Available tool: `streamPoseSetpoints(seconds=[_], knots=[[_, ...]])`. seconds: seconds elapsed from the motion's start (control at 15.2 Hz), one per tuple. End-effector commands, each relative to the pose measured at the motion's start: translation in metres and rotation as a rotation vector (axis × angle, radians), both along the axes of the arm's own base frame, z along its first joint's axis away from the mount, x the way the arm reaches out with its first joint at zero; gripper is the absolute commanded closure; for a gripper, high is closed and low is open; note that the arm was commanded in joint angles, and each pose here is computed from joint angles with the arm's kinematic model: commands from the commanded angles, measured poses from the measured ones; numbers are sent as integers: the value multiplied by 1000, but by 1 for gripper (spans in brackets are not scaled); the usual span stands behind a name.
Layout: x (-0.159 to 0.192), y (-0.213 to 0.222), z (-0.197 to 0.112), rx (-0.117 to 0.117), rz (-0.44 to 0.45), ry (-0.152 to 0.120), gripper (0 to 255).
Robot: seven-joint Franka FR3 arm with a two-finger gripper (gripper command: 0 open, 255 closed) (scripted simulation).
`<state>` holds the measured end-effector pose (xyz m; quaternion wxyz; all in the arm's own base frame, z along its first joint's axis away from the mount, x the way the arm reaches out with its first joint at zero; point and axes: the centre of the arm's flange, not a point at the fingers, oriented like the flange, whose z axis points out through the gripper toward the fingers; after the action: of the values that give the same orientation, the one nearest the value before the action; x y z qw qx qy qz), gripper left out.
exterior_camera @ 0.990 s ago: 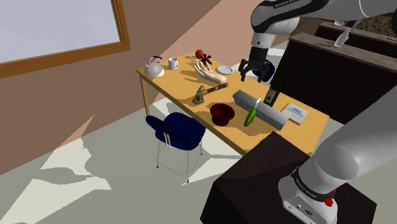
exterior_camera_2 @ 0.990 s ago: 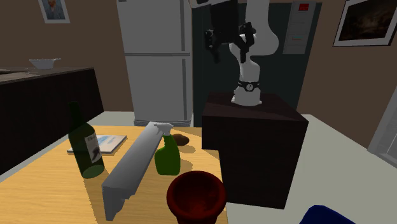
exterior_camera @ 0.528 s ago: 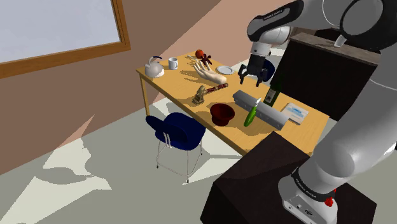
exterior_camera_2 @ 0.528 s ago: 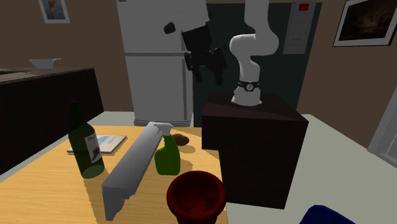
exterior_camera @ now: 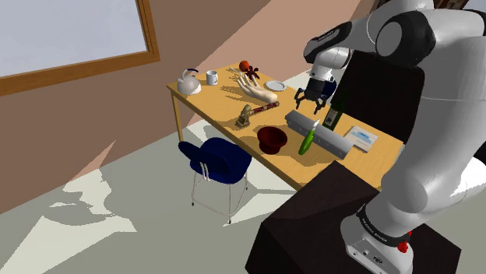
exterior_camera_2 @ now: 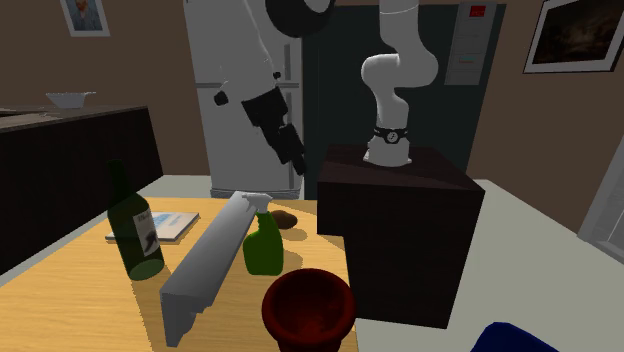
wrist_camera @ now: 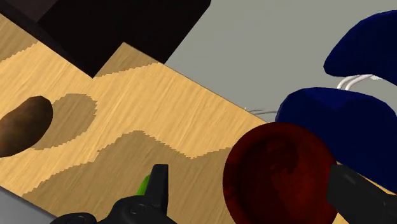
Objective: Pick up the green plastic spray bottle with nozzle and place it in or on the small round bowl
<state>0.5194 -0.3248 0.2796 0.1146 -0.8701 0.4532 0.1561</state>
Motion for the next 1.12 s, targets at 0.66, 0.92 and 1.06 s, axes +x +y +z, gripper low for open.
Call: streamPoseSetpoints(seconds=[0.66, 0.92, 1.06], knots=[[-22, -118, -127, 69, -338, 77, 0], [-40, -153, -170, 92, -451, 102, 0], [-47, -163, -184, 99, -486, 110, 0]])
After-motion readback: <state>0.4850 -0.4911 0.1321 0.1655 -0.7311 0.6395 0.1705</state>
